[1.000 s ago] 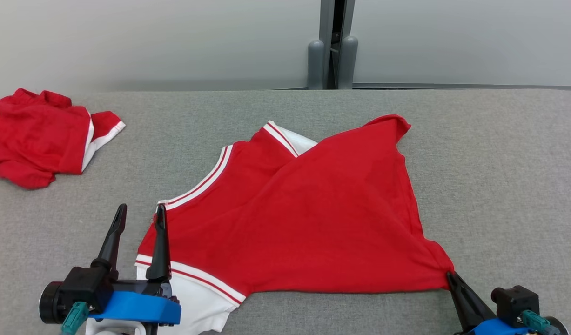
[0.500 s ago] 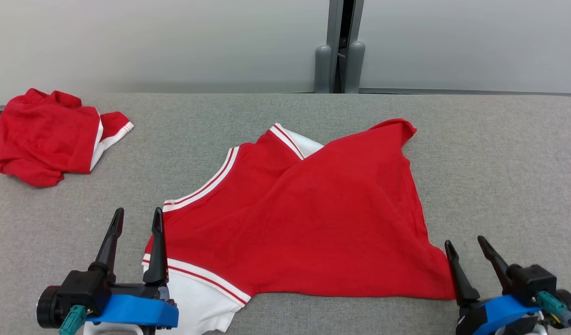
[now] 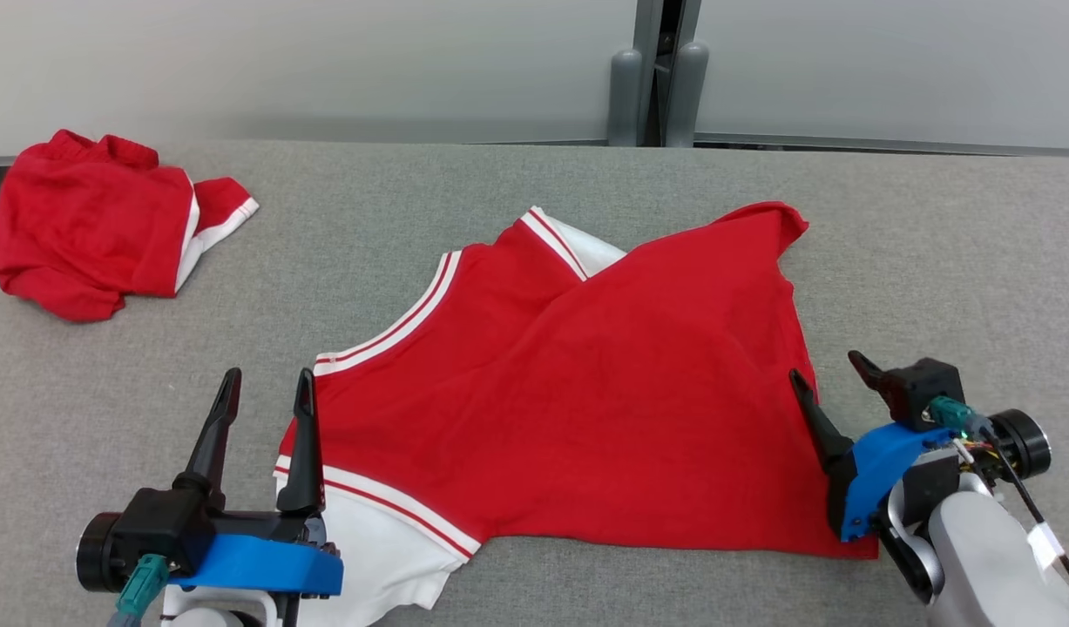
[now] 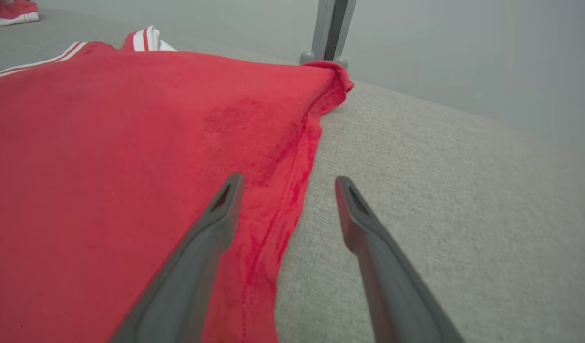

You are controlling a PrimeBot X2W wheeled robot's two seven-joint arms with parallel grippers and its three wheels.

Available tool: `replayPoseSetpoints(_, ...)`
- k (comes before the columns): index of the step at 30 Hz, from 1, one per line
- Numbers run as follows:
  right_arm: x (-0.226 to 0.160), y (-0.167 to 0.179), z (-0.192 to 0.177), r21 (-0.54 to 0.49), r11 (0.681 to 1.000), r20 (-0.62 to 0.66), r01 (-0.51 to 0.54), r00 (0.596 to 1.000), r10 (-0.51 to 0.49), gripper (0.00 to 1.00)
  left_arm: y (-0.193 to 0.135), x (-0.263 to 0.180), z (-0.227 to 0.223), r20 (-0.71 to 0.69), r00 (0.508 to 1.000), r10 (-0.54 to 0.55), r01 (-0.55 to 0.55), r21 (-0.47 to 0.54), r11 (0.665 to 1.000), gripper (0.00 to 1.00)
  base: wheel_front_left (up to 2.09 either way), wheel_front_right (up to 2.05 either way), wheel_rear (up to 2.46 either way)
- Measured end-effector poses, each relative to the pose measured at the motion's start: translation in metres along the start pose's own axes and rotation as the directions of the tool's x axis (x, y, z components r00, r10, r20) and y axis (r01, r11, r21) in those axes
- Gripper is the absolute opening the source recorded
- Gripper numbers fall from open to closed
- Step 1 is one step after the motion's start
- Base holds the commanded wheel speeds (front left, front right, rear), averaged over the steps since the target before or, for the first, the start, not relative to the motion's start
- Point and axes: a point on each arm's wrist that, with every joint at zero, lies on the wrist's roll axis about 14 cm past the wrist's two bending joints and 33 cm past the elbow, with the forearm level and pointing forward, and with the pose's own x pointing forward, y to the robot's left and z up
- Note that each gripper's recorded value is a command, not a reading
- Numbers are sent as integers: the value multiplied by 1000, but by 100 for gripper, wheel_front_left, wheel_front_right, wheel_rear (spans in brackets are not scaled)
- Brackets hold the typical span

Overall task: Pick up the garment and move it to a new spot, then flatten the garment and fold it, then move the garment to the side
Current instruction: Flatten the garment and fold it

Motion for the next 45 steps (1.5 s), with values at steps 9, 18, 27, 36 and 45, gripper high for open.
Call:
replayPoseSetpoints(9, 21, 10, -44, -16, 998, -216, -62, 975, 57, 100, 8, 3, -7, -20, 999, 32, -32, -5, 999, 100, 0, 0, 0)
replayPoseSetpoints(18, 25, 25, -51, -7, 993, -280, -117, 954, 111, 0, 10, 3, -6, -17, 999, 41, -41, -9, 999, 100, 0, 0, 0)
replayPoseSetpoints(27, 35, -15, -30, -1, 999, -230, -33, 973, 32, 0, 7, 6, -5, -12, 999, 33, -33, -11, 999, 100, 0, 0, 0)
replayPoseSetpoints(36, 41, -68, -24, 4, 995, -210, 103, 972, -100, 70, 8, 5, -6, -15, 999, 33, -33, -8, 999, 100, 0, 0, 0)
replayPoseSetpoints(45, 33, -75, 29, 69, 986, 96, 152, 983, -158, 100, 4, 2, 4, 10, 1000, 21, -21, -4, 1000, 100, 0, 0, 0)
